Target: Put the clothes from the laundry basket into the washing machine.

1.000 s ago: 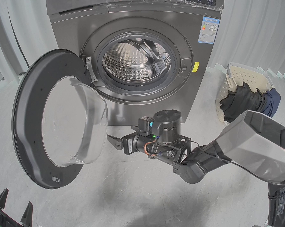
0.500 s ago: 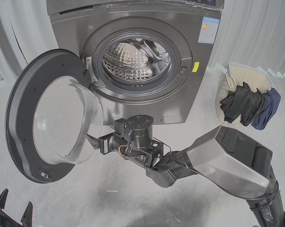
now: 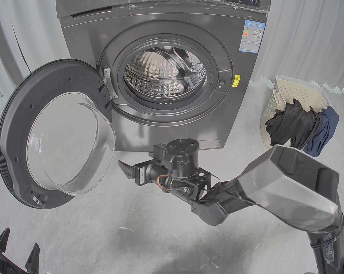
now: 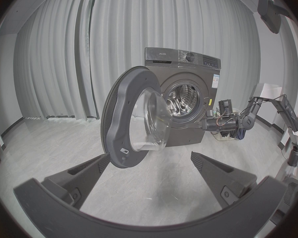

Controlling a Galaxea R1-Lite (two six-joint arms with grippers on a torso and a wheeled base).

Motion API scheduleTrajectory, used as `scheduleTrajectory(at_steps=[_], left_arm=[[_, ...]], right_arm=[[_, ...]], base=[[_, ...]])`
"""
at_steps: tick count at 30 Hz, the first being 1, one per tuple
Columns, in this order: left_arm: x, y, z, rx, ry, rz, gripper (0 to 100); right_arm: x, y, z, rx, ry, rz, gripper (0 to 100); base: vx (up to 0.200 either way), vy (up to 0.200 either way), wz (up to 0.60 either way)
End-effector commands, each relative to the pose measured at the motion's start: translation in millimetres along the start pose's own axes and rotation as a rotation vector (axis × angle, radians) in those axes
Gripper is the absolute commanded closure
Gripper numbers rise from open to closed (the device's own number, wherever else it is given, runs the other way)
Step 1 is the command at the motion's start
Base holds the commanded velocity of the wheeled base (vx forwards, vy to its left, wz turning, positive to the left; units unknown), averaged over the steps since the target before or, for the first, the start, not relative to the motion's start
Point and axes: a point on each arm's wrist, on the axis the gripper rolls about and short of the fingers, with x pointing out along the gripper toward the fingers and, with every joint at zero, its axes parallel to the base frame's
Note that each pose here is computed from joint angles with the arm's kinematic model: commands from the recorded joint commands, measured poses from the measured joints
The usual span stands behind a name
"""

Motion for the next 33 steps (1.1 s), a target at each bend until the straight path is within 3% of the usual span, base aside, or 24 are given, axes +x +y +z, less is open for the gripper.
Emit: scheduleTrajectory(at_steps=[1,3,7,14,20,28,33], left_arm=[[0,0.0,-4.8,0.0,0.001,0.0,0],[0,0.0,-4.8,0.0,0.0,0.0,0],[0,0.0,-4.8,0.0,0.0,0.0,0],[0,0.0,-4.8,0.003,0.0,0.0,0],[0,0.0,-4.7,0.007,-0.002,0.0,0],[0,-0.1,-4.8,0.005,0.0,-0.003,0],[0,-0.1,-4.7,0.008,-0.002,0.0,0]], right_arm=[[-55,-26.1,50,-0.009,-0.048,-0.085,0],[-100,-37.4,72,-0.043,-0.062,-0.128,0],[-171,-51.9,95,-0.102,-0.095,-0.2,0],[-296,-69.8,111,-0.164,-0.187,-0.372,0],[-368,-70.0,92,-0.227,-0.227,-0.488,0],[-414,-61.9,48,-0.216,-0.211,-0.559,0],[-435,-52.3,44,-0.234,-0.276,-0.586,0]], base=[[0.0,0.0,0.0],[0.0,0.0,0.0],[0.0,0.0,0.0],[0.0,0.0,0.0],[0.0,0.0,0.0],[0.0,0.0,0.0],[0.0,0.0,0.0]])
